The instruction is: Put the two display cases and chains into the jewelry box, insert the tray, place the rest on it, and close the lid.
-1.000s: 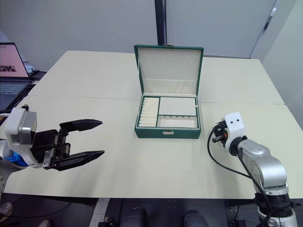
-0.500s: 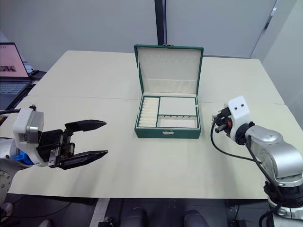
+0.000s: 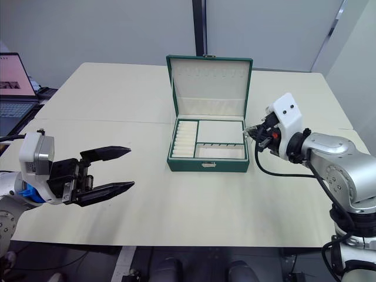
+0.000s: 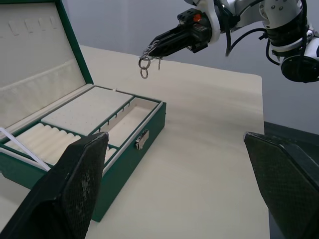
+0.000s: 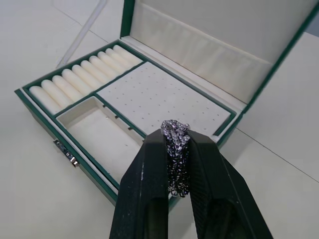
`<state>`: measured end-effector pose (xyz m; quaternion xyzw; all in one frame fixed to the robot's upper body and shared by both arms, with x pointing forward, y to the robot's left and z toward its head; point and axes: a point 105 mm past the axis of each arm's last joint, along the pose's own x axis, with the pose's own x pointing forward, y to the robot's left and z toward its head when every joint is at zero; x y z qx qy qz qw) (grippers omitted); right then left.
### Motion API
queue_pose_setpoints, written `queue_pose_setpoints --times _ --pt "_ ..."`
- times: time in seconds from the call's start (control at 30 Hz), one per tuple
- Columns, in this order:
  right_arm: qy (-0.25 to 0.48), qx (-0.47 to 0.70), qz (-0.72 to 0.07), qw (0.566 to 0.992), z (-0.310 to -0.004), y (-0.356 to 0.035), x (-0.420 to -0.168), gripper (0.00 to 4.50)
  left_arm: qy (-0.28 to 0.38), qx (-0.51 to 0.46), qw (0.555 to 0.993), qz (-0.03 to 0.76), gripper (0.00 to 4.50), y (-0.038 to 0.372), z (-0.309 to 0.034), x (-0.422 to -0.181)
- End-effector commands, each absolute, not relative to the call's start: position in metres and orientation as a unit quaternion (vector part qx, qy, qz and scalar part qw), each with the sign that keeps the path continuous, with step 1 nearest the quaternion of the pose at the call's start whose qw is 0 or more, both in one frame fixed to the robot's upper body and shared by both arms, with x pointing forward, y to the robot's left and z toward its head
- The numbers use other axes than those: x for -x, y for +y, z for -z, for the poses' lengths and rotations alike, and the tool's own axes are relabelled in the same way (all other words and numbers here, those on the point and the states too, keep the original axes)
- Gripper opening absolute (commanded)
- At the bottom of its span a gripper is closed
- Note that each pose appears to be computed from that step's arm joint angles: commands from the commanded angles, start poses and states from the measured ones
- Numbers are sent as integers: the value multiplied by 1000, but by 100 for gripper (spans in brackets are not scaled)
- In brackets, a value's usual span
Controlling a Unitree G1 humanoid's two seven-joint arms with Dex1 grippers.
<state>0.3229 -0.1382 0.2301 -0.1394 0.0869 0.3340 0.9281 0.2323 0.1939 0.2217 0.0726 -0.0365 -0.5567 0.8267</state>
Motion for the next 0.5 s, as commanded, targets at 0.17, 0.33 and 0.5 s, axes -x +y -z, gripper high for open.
queue_pose_setpoints --times 0.17,0.33,0.5 --pt "59 148 -385 909 -243 -118 -327 35 -45 -100 846 522 450 204 -227 -237" --pt "62 140 -414 897 -235 -101 -332 35 -22 -102 871 480 450 232 -242 -241" --pt "65 133 -437 887 -225 -86 -339 35 -22 -103 876 471 450 232 -256 -240"
